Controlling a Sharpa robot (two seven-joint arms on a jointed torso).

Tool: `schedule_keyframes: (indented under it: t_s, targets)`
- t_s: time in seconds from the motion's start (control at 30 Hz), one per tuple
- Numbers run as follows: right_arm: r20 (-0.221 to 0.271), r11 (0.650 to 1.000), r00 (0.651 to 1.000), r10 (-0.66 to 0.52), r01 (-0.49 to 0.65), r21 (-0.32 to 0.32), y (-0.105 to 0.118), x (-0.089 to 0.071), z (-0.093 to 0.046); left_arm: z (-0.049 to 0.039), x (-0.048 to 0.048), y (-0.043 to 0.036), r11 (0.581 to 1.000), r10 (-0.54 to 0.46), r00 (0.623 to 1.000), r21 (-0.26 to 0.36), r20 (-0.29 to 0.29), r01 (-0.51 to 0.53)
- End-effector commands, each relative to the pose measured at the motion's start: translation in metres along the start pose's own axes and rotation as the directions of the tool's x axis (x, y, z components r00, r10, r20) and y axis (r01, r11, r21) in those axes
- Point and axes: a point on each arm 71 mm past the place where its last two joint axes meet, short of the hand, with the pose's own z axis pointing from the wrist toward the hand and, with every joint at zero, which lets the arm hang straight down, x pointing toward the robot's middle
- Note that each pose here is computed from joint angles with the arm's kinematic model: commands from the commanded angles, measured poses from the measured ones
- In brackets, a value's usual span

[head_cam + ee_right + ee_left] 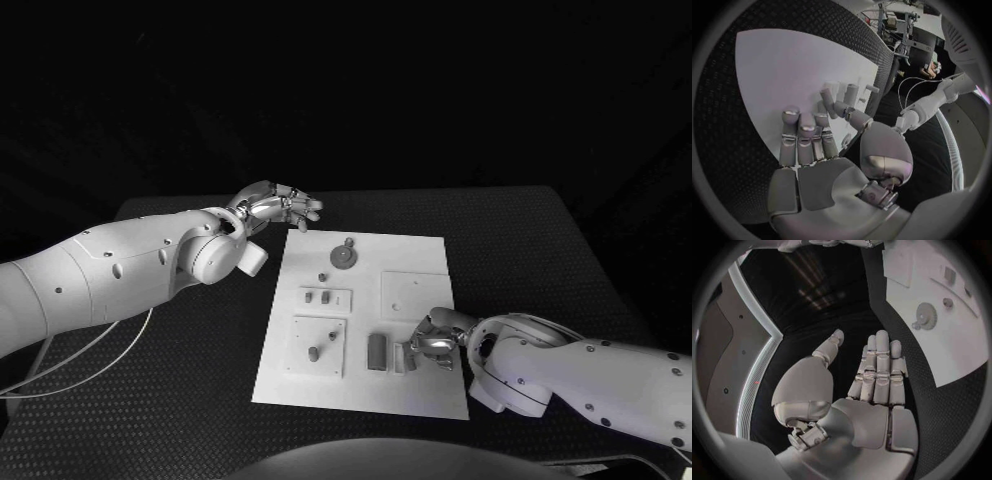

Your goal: Assemble the parts on the task board

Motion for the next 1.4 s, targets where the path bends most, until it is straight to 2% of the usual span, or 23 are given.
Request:
schedule_keyframes:
  t_s: [0.03, 0.27, 0.47, 0.9, 1.4]
  targets:
    - [-0.045, 1.0, 0.999, -0.004, 0.004, 0.004, 0.0007, 0.0039, 0.0014, 0.0005, 0.0024, -0.0017, 1.0, -0.002, 1.0, 0.01, -0.016, 0.002]
    - [-0.087, 1.0, 0.996, -0.02, 0.02, 0.005, 0.0034, 0.0082, 0.0027, 0.0004, 0.0024, -0.0017, 1.0, -0.002, 1.0, 0.011, -0.017, 0.002]
    - [-0.099, 1.0, 0.995, -0.027, 0.029, 0.011, 0.0032, 0.0088, 0.004, 0.0004, 0.0024, -0.0016, 1.0, -0.002, 1.0, 0.01, -0.017, 0.002]
    - [-0.08, 1.0, 0.997, -0.02, 0.02, -0.002, 0.0054, 0.0077, 0.0063, 0.0002, 0.0021, -0.0015, 1.0, -0.002, 1.0, 0.009, -0.018, 0.002]
    - [-0.09, 0.999, 0.996, -0.029, 0.026, -0.027, 0.0103, 0.01, 0.0072, 0.0003, 0.0019, -0.0013, 1.0, -0.002, 1.0, 0.008, -0.018, 0.002]
